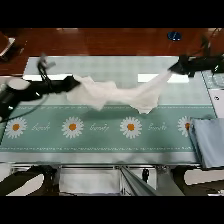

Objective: Fold the shirts.

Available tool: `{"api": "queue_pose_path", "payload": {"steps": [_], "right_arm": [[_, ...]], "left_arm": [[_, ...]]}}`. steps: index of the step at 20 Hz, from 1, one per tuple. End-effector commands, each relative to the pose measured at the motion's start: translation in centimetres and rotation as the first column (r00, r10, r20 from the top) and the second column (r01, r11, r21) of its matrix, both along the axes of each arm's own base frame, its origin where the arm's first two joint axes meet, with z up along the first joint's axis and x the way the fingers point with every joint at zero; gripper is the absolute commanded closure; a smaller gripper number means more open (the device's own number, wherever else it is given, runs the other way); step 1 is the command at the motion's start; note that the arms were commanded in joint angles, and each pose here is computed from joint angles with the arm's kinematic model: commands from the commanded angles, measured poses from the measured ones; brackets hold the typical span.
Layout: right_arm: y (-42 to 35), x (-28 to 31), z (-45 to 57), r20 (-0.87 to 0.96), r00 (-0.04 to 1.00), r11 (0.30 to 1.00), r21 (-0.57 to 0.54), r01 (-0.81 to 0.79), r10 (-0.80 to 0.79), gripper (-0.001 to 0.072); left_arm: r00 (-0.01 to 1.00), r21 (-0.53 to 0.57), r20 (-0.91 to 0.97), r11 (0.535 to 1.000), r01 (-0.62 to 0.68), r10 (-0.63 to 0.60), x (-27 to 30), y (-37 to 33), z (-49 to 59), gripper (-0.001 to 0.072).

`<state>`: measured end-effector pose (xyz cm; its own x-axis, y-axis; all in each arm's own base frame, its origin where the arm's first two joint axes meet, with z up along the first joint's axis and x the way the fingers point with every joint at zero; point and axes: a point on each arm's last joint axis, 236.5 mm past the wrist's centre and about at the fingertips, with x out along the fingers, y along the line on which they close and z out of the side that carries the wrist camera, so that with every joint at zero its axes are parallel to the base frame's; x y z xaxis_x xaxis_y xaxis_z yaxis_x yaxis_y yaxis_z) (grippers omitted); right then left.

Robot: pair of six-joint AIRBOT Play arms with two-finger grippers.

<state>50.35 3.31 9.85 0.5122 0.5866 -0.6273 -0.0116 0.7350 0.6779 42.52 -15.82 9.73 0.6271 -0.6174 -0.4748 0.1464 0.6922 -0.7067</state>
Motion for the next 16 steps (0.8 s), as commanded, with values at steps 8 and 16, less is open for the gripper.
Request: {"api": "queue_pose_path", "payload": {"steps": [8,16], "right_arm": [[1.4,-20.7,40.6,0.819,0.563,0.88,-0.342,0.329,0.108,0.069],[-0.4,-33.7,43.2,0.881,0.468,0.733,-0.366,0.574,0.074,0.069]], "left_arm": [[0.474,0.078,0.878,0.96,-0.27,0.061,-14.8,6.7,43.4,0.0688],[0.226,0.11,0.973,0.771,-0.627,0.045,-27.8,10.7,47.5,0.0687]]}}
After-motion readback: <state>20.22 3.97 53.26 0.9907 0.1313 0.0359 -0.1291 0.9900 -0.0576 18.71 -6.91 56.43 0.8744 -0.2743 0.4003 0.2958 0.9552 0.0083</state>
